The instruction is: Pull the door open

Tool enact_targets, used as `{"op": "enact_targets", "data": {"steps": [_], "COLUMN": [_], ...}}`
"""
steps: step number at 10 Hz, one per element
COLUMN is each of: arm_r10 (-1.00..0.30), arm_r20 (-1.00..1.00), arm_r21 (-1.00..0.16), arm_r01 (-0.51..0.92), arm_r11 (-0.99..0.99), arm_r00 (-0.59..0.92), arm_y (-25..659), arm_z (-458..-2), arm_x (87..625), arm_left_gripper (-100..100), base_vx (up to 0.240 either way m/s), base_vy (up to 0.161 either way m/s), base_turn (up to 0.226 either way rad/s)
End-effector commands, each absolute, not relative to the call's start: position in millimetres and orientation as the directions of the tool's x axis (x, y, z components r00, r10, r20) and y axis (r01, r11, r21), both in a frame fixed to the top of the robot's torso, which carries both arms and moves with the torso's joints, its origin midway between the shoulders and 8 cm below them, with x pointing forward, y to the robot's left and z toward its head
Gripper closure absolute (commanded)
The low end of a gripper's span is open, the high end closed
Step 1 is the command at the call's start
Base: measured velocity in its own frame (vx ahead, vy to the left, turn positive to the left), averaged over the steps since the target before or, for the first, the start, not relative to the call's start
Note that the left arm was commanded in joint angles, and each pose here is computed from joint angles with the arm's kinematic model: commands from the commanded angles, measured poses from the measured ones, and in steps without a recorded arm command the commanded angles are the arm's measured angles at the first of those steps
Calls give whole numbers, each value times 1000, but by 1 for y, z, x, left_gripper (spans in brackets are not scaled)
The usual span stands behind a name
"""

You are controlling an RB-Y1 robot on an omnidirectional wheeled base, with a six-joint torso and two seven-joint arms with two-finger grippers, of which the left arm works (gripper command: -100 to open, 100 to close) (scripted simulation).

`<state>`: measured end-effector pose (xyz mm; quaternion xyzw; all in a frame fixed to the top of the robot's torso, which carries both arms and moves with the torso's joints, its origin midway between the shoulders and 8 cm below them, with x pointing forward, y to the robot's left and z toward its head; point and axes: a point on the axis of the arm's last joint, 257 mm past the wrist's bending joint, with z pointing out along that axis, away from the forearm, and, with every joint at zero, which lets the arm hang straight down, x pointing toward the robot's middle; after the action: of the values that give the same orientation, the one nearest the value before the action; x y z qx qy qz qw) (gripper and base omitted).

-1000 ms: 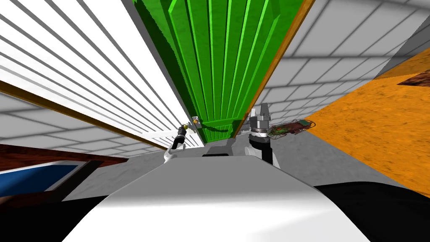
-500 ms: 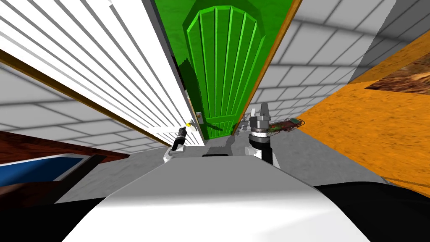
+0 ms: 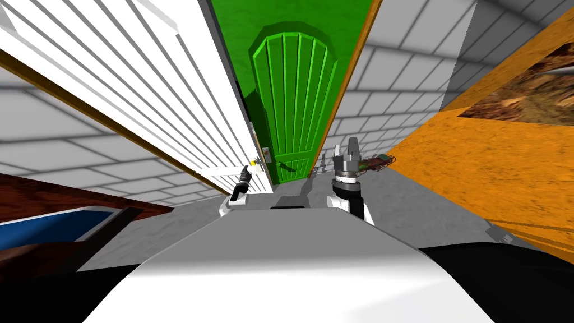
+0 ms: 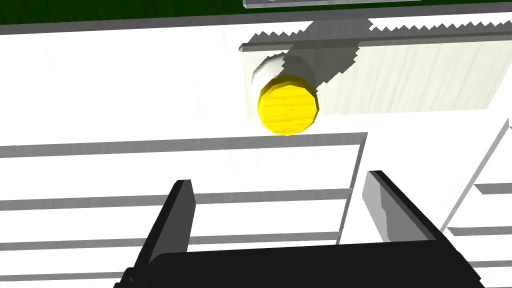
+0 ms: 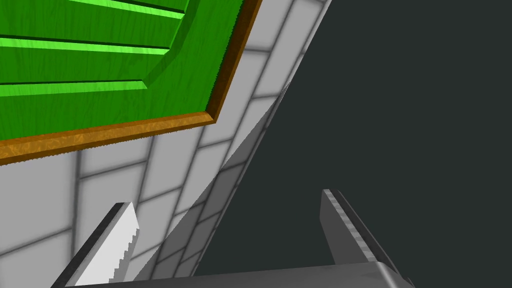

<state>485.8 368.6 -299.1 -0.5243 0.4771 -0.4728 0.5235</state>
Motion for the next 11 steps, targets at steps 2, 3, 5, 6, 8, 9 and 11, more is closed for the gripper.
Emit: {"op": "enact_targets", "data": {"steps": [2,3,5,6,8,9,11], "arm_r10": [-994,-993,-994,-993,-993,-993,-993], "arm_r20": [-5,-5,-3,-4,-4,-4,-4], "arm_r21": [-1000,-1000,-1000,-1000,-1000,-1000,-1000], "arm_r01": [-4,-2,8,4,4,4,4], "arm_r11": [5,5,4,4,4,4,4], "arm_r00": [110,114,113,114,114,114,114], "arm_y": [375,377,376,377,377,377,377], "arm_z": [-300,-300,-296,-297,-297,-297,-297], "arm_x": [487,487,491,490,490,490,490], "arm_left_gripper": [-100,-100,-100,-100,100,100,100], "base_vx": [164,191,208,87,-21,-31,-12], "base_vy": [40,19,-4,0,0,0,1], "base_turn": [-23,-41,-50,-10,7,-15,2]}}
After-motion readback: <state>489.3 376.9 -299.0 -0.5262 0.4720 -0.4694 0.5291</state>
